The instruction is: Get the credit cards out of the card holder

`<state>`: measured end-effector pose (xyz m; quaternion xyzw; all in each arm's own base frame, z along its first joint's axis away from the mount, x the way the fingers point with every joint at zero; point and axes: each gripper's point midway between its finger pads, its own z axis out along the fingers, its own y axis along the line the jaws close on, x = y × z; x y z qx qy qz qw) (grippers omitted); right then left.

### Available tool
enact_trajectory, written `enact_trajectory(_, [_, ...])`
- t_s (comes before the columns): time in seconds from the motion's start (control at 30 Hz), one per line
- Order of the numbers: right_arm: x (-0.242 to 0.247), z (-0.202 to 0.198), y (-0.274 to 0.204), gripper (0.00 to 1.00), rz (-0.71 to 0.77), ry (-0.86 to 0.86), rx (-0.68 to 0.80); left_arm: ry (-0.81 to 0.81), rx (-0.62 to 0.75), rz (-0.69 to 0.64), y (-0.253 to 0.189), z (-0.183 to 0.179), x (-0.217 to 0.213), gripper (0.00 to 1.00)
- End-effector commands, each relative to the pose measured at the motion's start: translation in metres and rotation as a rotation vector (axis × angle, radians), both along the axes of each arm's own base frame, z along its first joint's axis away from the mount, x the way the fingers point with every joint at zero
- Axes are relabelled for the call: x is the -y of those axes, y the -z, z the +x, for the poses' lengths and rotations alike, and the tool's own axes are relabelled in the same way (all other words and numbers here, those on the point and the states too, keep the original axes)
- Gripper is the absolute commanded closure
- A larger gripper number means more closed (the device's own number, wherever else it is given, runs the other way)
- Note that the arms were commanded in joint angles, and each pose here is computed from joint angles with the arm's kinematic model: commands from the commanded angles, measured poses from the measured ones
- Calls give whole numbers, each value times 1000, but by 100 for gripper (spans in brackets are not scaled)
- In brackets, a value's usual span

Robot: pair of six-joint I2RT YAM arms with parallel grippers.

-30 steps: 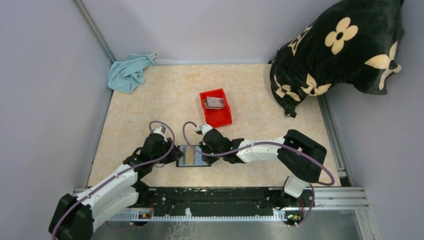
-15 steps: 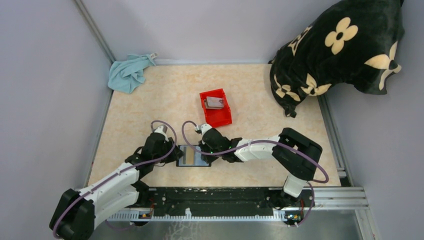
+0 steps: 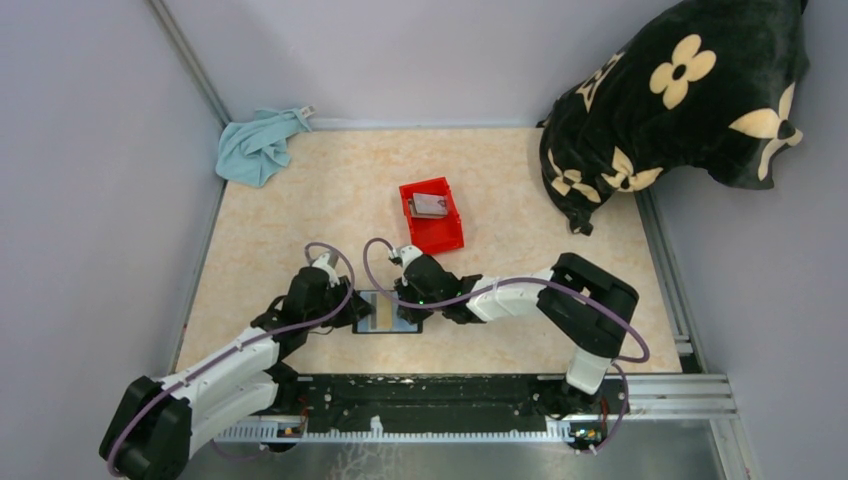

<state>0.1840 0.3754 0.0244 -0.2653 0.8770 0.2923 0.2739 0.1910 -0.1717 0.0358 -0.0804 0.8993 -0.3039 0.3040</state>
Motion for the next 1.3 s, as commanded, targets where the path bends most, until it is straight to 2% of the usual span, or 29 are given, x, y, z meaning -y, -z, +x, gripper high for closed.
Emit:
enact_trajectory(0.0, [2, 1, 12, 100, -21, 5, -19, 39, 7, -93, -10, -4, 14, 66])
enact_trajectory(0.37, [3, -3, 19, 100, -17, 2, -39, 63, 38, -168, -34, 0, 26, 66])
enact_trajectory(0.67, [6, -2, 14, 100, -3, 12, -37, 74, 44, -177, -41, 1, 29, 66])
enact_trajectory(1.27, [58, 13, -37, 100, 83, 145, 34, 116, 33, -222, -47, 8, 48, 65])
